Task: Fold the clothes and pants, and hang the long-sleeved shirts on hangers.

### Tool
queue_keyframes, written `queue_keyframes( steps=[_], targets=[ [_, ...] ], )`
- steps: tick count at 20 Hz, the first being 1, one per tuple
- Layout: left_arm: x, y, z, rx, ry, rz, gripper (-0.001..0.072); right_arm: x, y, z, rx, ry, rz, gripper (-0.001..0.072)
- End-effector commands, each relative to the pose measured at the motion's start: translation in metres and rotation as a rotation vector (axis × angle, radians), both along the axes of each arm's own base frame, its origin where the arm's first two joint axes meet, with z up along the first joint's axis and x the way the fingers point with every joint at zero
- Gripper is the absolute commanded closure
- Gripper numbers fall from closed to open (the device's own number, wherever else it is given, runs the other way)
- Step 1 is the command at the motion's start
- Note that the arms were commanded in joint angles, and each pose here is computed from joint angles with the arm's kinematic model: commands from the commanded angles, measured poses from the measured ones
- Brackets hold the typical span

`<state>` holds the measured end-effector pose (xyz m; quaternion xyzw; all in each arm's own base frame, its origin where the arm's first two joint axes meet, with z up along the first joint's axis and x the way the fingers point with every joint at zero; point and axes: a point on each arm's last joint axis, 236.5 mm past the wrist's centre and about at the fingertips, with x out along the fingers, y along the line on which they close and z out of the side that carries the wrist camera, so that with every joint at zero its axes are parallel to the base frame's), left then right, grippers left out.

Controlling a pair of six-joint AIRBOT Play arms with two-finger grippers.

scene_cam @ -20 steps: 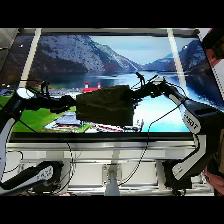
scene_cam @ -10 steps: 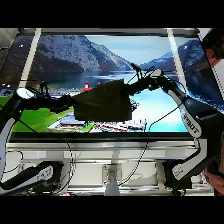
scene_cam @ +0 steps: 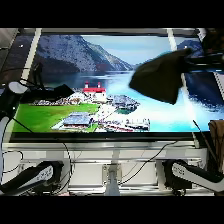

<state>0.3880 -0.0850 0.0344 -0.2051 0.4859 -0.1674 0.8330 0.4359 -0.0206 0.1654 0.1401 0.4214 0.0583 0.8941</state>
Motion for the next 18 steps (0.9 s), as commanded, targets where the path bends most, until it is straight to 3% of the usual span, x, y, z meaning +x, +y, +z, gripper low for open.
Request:
queue_keyframes(
  steps=[1, 6, 8, 15, 16, 18],
  targets=[
    [0.009, 0.002, 0.042, 0.028, -0.128, -0.016, 0.0015, -0.097, -0.120, 0.052, -0.126, 0.017, -0.426, 0.0687],
    [0.000, 0.002, 0.078, 0.059, -0.232, -0.033, 0.0015, -0.256, -0.225, 0.071, -0.344, 0.196, -0.899, 0.0688],
    [-0.002, 0.001, 0.085, 0.059, -0.249, -0.031, 0.0015, -0.314, -0.237, 0.059, -0.319, 0.338, -1.058, 0.0687],
    [-0.002, 0.001, 0.085, 0.059, -0.251, -0.031, 0.0014, -0.381, -0.263, 0.061, -0.286, 0.365, -1.308, 0.0675],
    [-0.002, 0.001, 0.085, 0.059, -0.251, -0.031, 0.0015, -0.379, -0.270, 0.066, -0.311, 0.331, -1.317, 0.0555],
    [-0.002, 0.001, 0.085, 0.059, -0.251, -0.031, 0.0015, -0.374, -0.278, 0.073, -0.335, 0.282, -1.318, 0.0032]
  ],
)
